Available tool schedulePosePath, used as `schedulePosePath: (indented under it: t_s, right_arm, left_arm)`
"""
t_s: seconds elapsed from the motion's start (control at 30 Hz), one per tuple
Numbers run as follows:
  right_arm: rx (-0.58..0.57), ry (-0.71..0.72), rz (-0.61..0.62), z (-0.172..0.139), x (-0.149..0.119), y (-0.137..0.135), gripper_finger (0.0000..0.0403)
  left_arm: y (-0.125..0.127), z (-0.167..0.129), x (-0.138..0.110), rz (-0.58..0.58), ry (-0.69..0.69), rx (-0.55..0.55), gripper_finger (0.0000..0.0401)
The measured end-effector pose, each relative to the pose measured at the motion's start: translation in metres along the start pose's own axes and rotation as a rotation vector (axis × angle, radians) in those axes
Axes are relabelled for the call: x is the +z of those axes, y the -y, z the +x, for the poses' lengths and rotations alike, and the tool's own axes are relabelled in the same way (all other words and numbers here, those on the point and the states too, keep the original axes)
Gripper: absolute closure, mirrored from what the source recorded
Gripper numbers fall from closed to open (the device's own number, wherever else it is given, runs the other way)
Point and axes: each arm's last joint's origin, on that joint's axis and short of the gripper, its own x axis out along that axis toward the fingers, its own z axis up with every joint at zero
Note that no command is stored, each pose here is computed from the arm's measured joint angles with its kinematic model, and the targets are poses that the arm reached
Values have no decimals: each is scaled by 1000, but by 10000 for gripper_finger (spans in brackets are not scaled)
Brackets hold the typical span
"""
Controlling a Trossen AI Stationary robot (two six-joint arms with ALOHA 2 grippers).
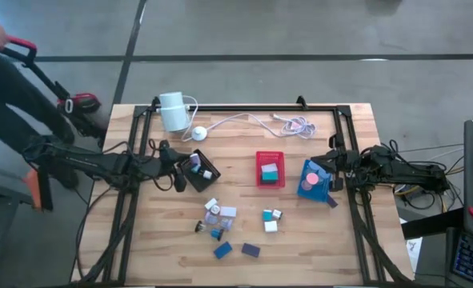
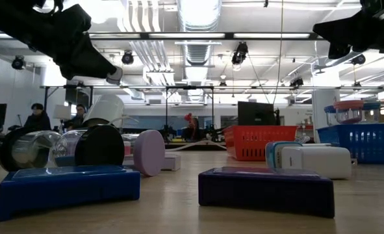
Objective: Pick & Place Office items
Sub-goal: Put the purple charger adaptor into the black bin
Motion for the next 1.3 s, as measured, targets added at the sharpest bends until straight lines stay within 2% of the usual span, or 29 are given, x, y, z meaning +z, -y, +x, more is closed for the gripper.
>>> schedulePosePath:
  t_s: [0.33,0.63,0.83,1.13,1.3]
  right_arm:
    - [0,0,-20,0,0,0,394]
    - [0,-2,3,0,0,0,394]
    - [-1,0,-8,0,0,0,394]
    - [0,0,4,0,0,0,394]
    - [0,0,4,0,0,0,394]
  left_arm:
    - [2,-3,12,-21,20,-22,247]
    - [0,5,-10,-57,-170,36,247]
    - [0,17,-20,-29,-246,88,247]
    - [-4,39,-35,-57,-375,161,247]
    - [-2,47,-35,-73,-431,129,247]
